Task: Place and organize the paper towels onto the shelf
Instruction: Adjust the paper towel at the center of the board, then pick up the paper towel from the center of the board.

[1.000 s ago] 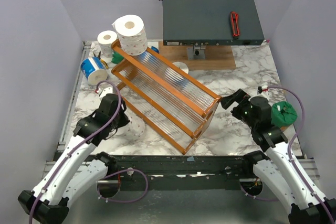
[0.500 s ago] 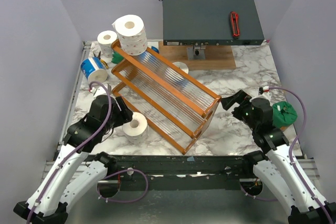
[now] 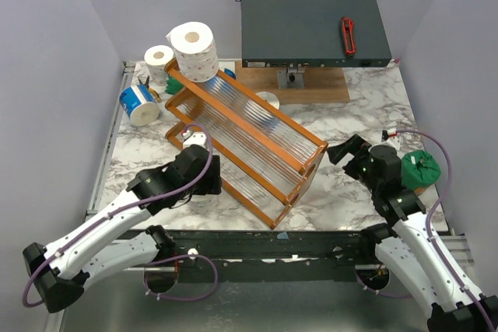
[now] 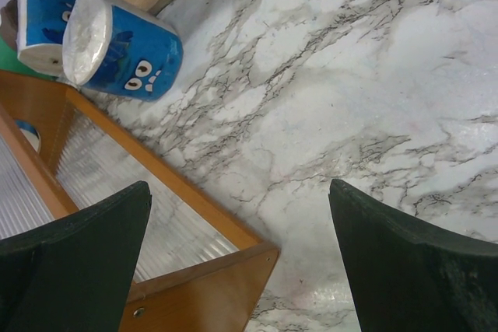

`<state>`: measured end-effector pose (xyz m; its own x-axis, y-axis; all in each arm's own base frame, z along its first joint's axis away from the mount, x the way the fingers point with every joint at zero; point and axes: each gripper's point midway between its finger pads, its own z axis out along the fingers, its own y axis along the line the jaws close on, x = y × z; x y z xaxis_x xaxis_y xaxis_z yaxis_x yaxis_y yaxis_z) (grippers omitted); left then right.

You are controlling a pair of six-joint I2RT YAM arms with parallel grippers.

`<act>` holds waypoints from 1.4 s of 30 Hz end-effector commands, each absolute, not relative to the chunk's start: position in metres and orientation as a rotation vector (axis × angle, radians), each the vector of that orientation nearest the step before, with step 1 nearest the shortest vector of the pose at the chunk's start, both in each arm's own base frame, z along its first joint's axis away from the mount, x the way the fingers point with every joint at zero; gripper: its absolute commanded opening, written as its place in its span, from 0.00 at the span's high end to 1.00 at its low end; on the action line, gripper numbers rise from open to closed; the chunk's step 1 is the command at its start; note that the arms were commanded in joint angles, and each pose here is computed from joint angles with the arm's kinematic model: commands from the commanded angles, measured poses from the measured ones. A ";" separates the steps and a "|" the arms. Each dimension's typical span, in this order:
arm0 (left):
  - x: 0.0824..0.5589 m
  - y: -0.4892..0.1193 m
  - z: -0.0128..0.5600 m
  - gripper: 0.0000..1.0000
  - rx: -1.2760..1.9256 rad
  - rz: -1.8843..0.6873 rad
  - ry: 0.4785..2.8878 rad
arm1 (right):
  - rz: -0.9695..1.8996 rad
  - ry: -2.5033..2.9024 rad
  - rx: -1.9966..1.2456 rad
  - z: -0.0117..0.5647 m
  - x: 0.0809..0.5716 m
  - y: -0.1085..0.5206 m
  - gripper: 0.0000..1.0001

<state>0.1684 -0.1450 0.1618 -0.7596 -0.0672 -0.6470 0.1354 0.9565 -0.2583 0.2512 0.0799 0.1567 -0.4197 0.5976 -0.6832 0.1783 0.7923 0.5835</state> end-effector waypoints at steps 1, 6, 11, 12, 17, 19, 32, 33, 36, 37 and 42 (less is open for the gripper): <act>0.179 -0.150 0.167 0.32 0.118 -0.310 2.376 | 0.502 1.997 0.545 0.151 0.253 0.080 0.00; 0.180 -0.147 0.164 0.32 0.140 -0.237 2.412 | 0.497 2.004 0.540 0.150 0.254 0.080 0.00; 0.180 -0.146 0.161 0.31 0.137 -0.217 2.428 | 0.502 2.007 0.537 0.148 0.255 0.081 0.00; 0.180 -0.147 0.160 0.31 0.138 -0.218 2.434 | 0.503 2.006 0.537 0.148 0.255 0.082 0.00; 0.177 -0.149 0.150 0.32 0.143 -0.207 2.474 | 0.505 2.006 0.526 0.150 0.255 0.082 0.00; 0.175 -0.149 0.145 0.33 0.144 -0.200 2.489 | 0.506 2.005 0.524 0.151 0.255 0.082 0.00; 0.169 -0.148 0.123 0.36 0.149 -0.143 2.564 | 0.505 2.012 0.530 0.147 0.255 0.082 0.00; 0.169 -0.148 0.122 0.36 0.147 -0.142 2.566 | 0.506 2.011 0.532 0.146 0.255 0.083 0.00; 0.168 -0.148 0.119 0.37 0.143 -0.138 2.571 | 0.507 2.016 0.531 0.145 0.255 0.083 0.00; 0.167 -0.148 0.118 0.37 0.143 -0.137 2.573 | 0.507 2.015 0.532 0.145 0.255 0.083 0.00; 0.166 -0.146 0.111 0.37 0.142 -0.125 2.586 | 0.508 2.017 0.535 0.143 0.254 0.083 0.00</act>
<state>0.1702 -0.1476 0.1195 -0.8368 0.0724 -0.5427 0.1305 0.9890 -0.0693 0.2550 0.0802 0.1479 -0.4414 0.5677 -0.6949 0.1776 0.8144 0.5525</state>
